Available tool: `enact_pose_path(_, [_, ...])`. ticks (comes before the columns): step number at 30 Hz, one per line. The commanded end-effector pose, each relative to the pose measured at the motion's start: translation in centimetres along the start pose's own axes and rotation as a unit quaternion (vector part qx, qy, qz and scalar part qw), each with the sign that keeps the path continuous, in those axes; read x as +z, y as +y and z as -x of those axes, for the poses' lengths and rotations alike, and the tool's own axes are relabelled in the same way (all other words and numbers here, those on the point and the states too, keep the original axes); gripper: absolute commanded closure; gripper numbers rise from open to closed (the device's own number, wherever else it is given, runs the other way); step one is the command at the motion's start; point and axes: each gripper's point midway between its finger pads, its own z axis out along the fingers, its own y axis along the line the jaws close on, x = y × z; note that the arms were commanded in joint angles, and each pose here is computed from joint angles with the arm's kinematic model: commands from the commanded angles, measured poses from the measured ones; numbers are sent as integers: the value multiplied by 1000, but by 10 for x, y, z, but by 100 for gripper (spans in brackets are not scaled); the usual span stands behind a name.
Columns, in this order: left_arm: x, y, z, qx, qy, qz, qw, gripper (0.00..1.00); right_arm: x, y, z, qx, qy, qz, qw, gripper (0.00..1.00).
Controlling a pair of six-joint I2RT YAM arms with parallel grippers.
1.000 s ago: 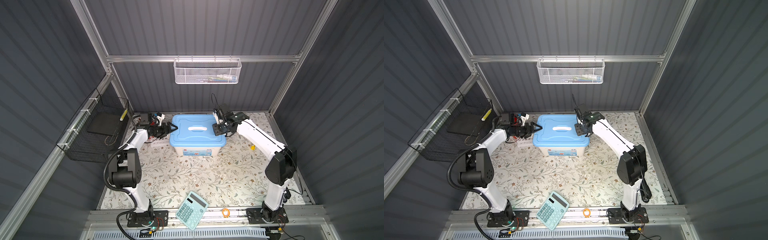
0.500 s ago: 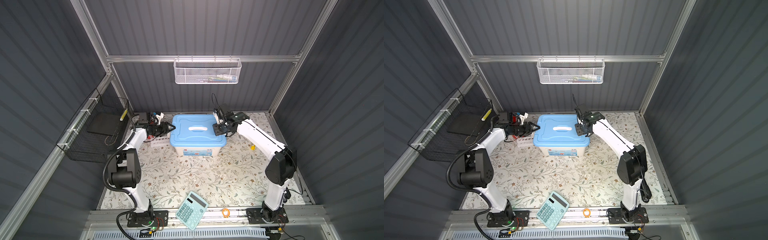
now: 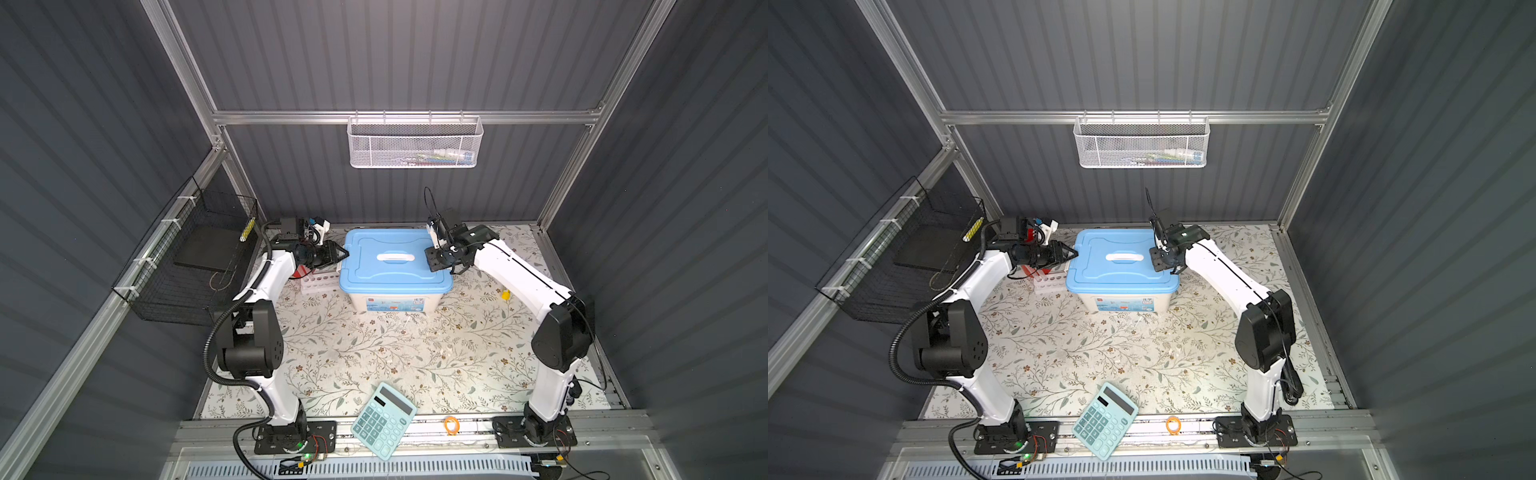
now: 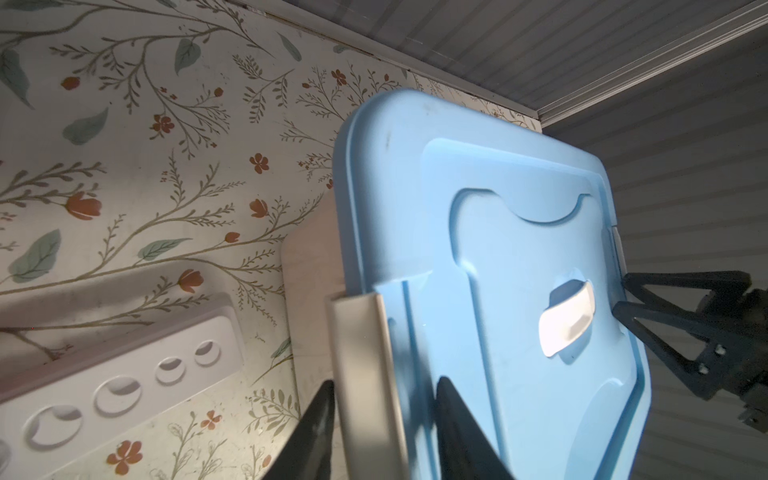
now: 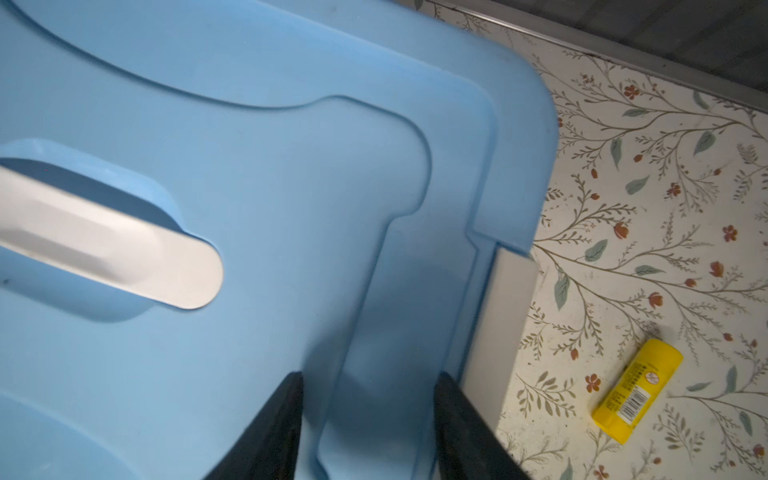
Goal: Organize the chemistry lab equipment
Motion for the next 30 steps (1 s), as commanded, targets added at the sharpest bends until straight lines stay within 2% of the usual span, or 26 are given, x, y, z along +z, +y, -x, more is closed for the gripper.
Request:
enact_pose_path(1, [-7,16,-6,11,15,65,998,62,20,-13,-53,-12,98,-31,995,48])
enact_pose_path(10, [-6,14,-4,41,25,116,992,66,23,-9,-51,-11,95,-23,995,48])
enact_pose_path(15, [-2,10,-4,47,30,118,991,67,24,-8,-51,-11,93,-22,995,48])
enact_pose_path(21, [-5,2,1,50,23,107,993,55,23,-8,-49,-12,91,-20,996,48])
enact_pose_path(30, [-6,-11,3,55,22,83,995,51,22,-6,-48,-11,87,-16,996,48])
